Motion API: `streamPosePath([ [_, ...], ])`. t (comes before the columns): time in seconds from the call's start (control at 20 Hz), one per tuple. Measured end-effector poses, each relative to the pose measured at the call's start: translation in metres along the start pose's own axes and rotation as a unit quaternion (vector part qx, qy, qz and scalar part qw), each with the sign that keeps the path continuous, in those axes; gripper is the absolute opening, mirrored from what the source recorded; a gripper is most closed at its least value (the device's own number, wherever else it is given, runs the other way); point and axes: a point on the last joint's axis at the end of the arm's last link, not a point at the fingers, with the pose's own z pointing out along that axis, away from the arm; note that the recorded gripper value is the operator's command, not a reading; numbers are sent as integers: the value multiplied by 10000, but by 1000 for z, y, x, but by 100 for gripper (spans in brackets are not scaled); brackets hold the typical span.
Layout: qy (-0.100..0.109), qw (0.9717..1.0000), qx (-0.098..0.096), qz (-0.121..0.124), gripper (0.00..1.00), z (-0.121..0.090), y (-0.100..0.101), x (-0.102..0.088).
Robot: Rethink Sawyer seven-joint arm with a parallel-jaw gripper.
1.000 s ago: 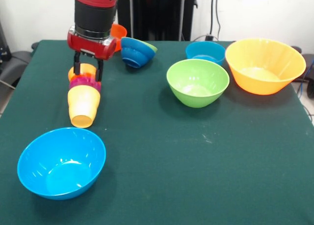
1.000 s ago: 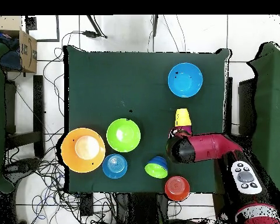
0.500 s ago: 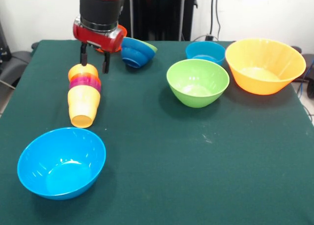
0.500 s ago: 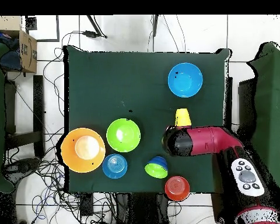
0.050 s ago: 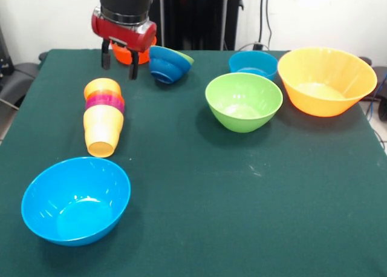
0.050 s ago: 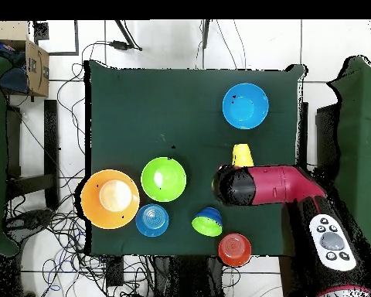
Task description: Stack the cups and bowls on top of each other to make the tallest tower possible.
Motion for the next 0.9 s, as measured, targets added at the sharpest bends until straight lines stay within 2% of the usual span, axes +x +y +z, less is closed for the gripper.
streamPosePath([
  [0.25,219,9997,-85,49,100,4,6,18],
  [0.4,259,9995,-164,6,100,12,12,29],
  [0.65,160,9990,-390,-115,100,25,31,42],
  [0.8,-15,9977,-648,-212,100,33,53,52],
  [0.9,-76,9969,-749,-209,100,34,60,55],
])
